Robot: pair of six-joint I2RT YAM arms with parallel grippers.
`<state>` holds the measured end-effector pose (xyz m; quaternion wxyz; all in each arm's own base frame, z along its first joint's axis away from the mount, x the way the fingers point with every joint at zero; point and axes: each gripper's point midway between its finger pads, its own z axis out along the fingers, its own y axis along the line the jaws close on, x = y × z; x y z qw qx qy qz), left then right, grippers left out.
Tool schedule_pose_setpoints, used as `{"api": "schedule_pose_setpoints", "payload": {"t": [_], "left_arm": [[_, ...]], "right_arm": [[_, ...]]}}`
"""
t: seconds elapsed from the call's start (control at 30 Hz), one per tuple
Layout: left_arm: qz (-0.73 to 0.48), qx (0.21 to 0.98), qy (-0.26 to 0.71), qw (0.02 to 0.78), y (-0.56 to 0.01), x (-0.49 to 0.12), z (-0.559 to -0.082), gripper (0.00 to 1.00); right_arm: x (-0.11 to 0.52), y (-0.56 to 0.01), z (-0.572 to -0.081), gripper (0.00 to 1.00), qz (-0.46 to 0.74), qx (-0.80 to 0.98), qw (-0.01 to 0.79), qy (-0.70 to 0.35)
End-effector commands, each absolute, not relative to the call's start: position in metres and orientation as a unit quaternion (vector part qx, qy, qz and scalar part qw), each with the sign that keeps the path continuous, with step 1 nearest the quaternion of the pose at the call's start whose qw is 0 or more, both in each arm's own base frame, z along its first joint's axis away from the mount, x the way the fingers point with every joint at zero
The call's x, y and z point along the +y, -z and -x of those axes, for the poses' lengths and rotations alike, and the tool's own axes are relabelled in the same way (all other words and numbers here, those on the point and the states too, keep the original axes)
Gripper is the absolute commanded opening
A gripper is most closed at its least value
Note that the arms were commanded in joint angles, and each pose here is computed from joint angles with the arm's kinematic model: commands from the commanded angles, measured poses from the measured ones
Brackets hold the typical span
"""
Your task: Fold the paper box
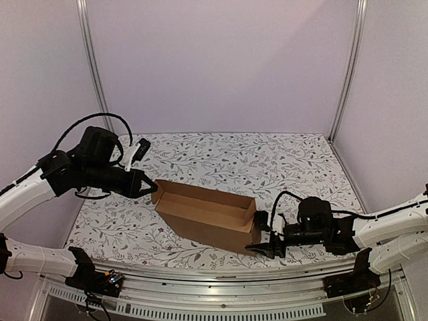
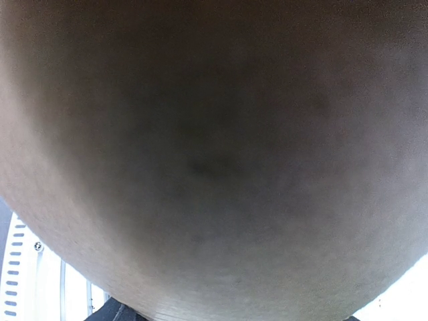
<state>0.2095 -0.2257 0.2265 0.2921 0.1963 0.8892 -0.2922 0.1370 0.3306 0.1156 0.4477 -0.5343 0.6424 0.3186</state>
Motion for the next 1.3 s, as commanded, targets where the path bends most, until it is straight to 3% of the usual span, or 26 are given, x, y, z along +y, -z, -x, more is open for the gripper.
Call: {"api": "schedule_pose_setpoints", "payload": {"t": [0.0, 1.27], "left_arm": [[-0.220, 0.881, 0.321, 0.269, -0.227, -0.239, -0.194, 0.00], [-0.217, 0.891, 0.316, 0.243, -0.188, -0.245, -0.178, 0.00]], "right_arm": [[0.325, -0.105, -0.138, 0.14, 0.532, 0.656, 0.440, -0.305], [0.324, -0.105, -0.144, 0.20, 0.523, 0.664, 0.446, -0.293]]}}
